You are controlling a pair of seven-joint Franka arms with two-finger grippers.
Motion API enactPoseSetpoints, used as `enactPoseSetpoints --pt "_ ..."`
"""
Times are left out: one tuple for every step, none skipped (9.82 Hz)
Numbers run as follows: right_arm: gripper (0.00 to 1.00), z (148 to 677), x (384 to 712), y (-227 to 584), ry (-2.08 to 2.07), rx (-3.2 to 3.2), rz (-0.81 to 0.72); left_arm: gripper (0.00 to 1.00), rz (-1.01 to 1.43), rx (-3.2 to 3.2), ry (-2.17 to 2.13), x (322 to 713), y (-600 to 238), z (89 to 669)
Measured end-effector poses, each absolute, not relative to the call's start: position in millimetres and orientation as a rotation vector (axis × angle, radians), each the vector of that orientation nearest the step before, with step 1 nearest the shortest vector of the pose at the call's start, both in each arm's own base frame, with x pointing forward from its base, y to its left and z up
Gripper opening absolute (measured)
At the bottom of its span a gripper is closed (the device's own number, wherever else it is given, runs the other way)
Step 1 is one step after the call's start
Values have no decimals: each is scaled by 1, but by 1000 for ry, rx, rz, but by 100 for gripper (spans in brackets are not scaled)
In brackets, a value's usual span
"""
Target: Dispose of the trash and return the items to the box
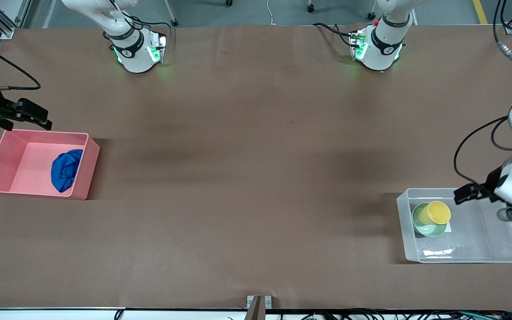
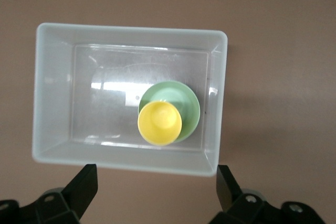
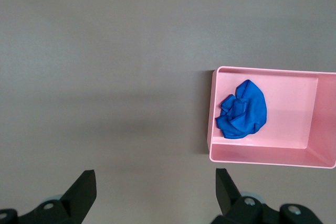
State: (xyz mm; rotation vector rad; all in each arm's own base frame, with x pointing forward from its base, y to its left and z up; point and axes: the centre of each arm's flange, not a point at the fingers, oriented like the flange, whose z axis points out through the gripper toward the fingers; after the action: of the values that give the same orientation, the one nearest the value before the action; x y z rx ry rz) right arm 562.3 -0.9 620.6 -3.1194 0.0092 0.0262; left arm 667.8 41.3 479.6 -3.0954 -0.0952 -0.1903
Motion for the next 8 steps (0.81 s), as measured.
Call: enactPoseSetpoints --pt "100 621 562 -1 10 -3119 26 100 -172 -3088 -97 657 36 507" --pt "100 621 562 -1 10 -3119 26 100 -149 -3086 -82 647 25 537" --pt "100 621 562 -1 10 -3119 25 100 -134 -3092 -60 638 9 567" --pt "100 620 562 -1 10 -3119 25 100 -134 -3099 -41 628 -6 594" --pt "100 620 563 -1 10 -3119 26 100 -140 -3103 -25 617 -19 616" --pt "100 620 563 -1 9 -3119 26 100 -128 -3108 -15 605 -27 630" --pt "100 620 563 -1 9 -3119 26 100 -112 -3114 -10 596 -33 639" --pt "100 620 563 -1 10 -3119 26 100 -104 -3122 -2 589 -38 645"
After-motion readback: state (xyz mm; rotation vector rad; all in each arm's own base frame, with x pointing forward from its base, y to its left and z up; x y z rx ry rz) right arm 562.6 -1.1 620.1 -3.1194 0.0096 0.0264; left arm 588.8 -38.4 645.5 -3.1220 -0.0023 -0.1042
